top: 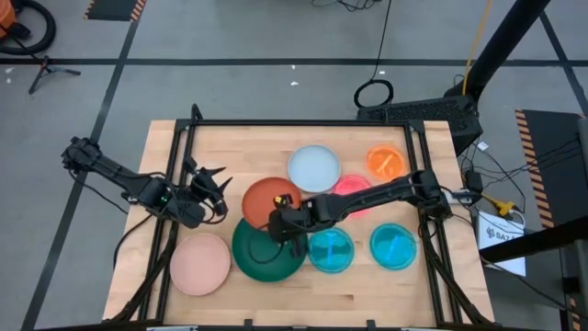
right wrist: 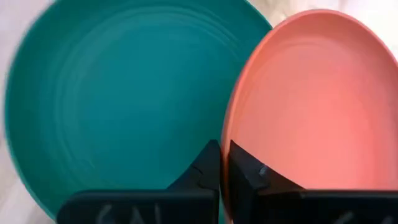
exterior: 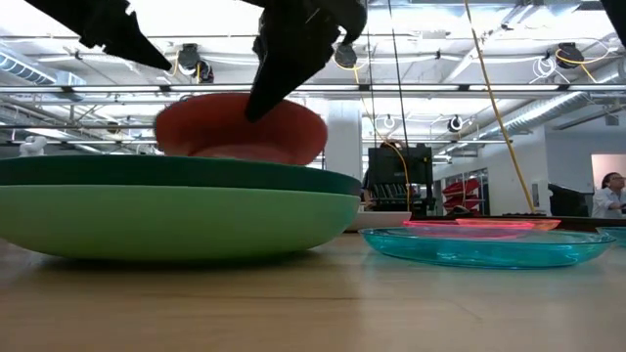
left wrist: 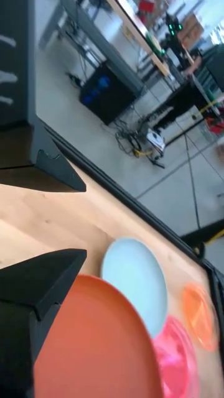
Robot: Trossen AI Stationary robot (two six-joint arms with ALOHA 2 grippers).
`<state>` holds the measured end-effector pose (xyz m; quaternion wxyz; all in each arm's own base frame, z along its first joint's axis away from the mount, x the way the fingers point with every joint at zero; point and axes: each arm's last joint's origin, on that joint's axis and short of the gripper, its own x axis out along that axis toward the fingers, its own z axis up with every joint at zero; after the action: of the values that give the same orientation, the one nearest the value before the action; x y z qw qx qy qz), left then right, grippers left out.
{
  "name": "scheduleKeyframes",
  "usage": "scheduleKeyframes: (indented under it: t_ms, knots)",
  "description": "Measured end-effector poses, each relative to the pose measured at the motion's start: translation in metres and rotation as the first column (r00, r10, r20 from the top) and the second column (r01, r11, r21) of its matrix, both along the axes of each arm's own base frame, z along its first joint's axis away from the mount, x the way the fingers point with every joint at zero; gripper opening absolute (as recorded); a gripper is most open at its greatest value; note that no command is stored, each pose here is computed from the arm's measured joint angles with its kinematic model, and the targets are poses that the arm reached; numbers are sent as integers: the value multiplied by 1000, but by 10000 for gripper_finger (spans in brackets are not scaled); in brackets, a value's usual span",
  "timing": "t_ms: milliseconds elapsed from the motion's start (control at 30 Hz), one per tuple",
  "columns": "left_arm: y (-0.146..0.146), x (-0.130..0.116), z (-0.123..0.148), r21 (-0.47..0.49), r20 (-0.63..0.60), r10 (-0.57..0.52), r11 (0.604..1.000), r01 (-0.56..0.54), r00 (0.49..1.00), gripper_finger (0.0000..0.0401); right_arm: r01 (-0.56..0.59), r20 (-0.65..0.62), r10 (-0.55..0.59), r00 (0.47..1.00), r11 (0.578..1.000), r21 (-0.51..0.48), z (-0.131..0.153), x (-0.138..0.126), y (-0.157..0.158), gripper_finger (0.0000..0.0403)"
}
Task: Stack plastic plates
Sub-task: Stack the orange plate on top of the dark green plate, then stack the light blue plate on top of the orange plate
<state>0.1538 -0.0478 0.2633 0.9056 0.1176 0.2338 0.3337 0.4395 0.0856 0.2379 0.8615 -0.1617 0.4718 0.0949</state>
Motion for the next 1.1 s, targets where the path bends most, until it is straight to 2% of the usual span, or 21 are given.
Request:
scheduleKeyframes:
  t_ms: [200,700,867,1100]
  knots:
    - [-8,0,3,-14,36,-44,999,45,998,165,-34,-6,35,999,999,16,-26,-5,12,3]
    - [-14,5,10,-38,116,-73,996,78,991,165,-99,-2,99,995,994,43,-29,-18,55,13]
    - [-14,6,12,-39,134,-78,996,84,988,165,-88,19,87,996,993,76,-28,-20,66,41]
    - [-16,9,16,-28,157,-93,995,99,983,165,-30,31,26,999,992,123,-27,-19,70,103]
